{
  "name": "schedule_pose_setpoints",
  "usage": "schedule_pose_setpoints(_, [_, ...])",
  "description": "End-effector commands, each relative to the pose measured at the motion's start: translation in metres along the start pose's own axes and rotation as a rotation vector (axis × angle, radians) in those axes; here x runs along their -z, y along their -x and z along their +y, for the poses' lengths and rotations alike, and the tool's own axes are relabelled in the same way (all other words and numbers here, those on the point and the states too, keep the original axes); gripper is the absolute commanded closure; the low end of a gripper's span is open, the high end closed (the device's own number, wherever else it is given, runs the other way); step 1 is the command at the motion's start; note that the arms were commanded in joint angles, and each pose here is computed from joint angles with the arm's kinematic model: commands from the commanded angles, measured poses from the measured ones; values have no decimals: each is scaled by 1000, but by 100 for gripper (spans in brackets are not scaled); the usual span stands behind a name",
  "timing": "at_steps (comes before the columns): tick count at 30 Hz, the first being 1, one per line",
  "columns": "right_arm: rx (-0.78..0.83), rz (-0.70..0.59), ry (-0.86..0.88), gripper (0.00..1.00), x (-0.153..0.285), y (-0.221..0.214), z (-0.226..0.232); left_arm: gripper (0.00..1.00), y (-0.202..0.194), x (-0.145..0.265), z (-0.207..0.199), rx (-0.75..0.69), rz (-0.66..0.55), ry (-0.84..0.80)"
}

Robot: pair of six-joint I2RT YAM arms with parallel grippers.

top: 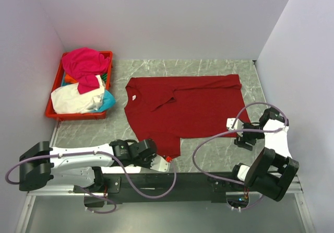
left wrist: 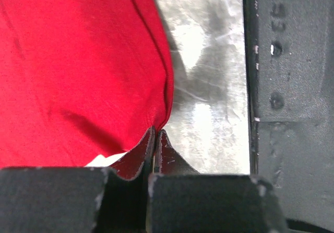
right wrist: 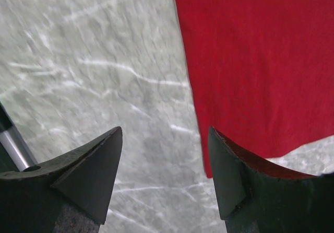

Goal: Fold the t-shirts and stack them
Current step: Fold the tshirt

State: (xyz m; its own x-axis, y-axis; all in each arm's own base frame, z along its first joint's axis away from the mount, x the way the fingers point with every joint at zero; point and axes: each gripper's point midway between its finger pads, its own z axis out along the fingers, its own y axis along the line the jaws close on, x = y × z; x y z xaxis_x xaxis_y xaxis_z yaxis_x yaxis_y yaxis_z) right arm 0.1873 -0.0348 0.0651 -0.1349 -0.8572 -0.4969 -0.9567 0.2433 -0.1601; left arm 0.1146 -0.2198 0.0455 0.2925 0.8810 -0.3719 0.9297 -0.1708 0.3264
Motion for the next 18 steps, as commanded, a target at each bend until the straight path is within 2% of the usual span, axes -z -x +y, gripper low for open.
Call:
schedule_pose_setpoints(1, [50, 39, -25, 27, 8, -15, -13, 100, 10, 6, 8, 19, -65, 54])
schedule_pose_setpoints(9, [26, 67, -29, 28, 19, -28, -27, 100, 14, 7, 7, 26, -95, 51])
schedule_pose_setpoints(18, [34, 56, -42, 27, 10, -32, -28, 100, 18, 5, 4, 20, -117, 33])
